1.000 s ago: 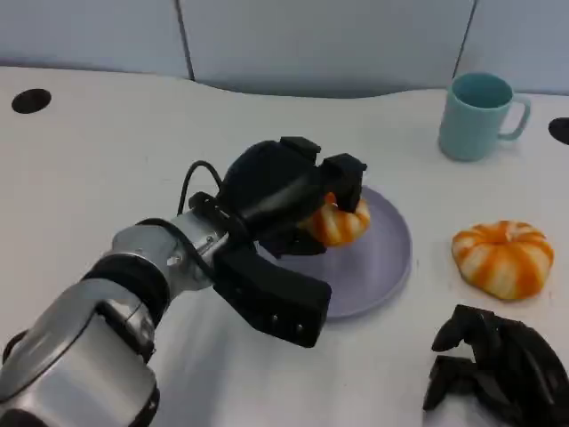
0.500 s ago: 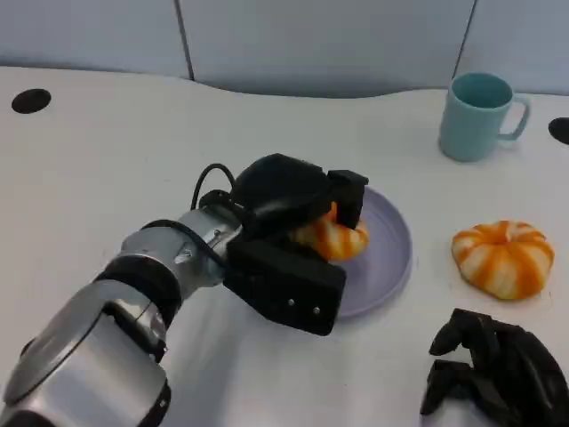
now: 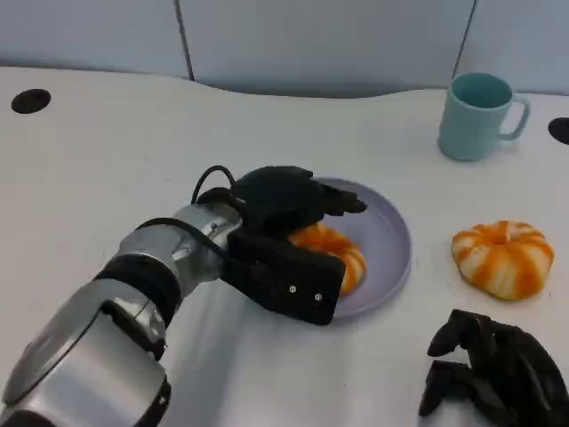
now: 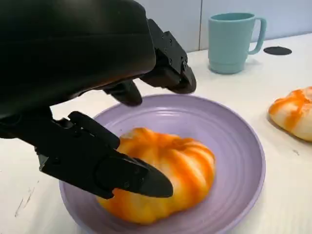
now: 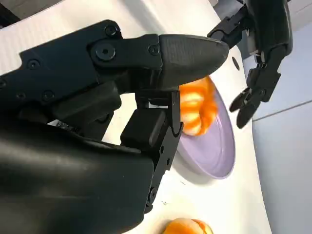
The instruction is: Grasp the bread from the table and place it into the plate.
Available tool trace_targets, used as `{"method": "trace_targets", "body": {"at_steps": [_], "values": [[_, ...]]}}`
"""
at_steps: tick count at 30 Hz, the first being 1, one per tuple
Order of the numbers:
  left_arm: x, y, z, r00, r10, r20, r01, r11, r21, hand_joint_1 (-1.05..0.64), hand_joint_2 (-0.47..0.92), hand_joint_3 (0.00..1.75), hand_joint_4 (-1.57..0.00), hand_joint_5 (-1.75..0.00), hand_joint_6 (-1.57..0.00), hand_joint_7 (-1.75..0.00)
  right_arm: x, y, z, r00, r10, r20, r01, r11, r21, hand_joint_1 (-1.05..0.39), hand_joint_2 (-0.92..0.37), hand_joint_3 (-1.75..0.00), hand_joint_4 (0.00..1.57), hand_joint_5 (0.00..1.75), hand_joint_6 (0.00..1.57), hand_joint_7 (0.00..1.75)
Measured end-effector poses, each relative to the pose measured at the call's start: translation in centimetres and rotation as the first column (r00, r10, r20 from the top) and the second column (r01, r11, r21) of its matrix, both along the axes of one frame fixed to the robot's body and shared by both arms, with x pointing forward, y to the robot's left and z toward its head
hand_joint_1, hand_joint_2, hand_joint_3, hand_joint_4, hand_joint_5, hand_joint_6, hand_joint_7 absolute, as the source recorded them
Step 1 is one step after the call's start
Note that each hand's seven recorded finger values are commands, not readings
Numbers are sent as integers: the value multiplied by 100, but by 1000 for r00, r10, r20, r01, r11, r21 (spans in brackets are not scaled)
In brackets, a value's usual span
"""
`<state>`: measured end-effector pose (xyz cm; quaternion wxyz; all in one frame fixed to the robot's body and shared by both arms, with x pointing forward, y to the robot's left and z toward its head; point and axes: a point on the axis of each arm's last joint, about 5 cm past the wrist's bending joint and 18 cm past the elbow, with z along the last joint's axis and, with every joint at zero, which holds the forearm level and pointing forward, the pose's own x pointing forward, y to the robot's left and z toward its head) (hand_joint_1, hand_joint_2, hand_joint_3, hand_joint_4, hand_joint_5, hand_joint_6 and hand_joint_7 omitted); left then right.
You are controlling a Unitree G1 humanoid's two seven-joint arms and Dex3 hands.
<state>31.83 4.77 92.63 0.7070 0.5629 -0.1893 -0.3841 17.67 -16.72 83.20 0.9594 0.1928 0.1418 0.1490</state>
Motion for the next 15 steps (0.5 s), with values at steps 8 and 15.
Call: {"method": "trace_targets", "body": {"at_steps": [8, 15], "values": [[28, 17, 36, 1000, 14, 14, -14, 1000, 10, -76, 92, 13, 0, -18, -11, -1, 1, 3, 1, 1000, 0, 0, 0, 1000, -1, -40, -92, -47, 121, 110, 113, 100], [63, 152, 108, 998, 46, -34, -52, 981, -187, -75, 92, 12, -3, -24, -14, -3, 7, 6, 3, 1000, 3, -6, -3, 1000, 8, -42, -92, -45, 121, 110, 112, 101]]}}
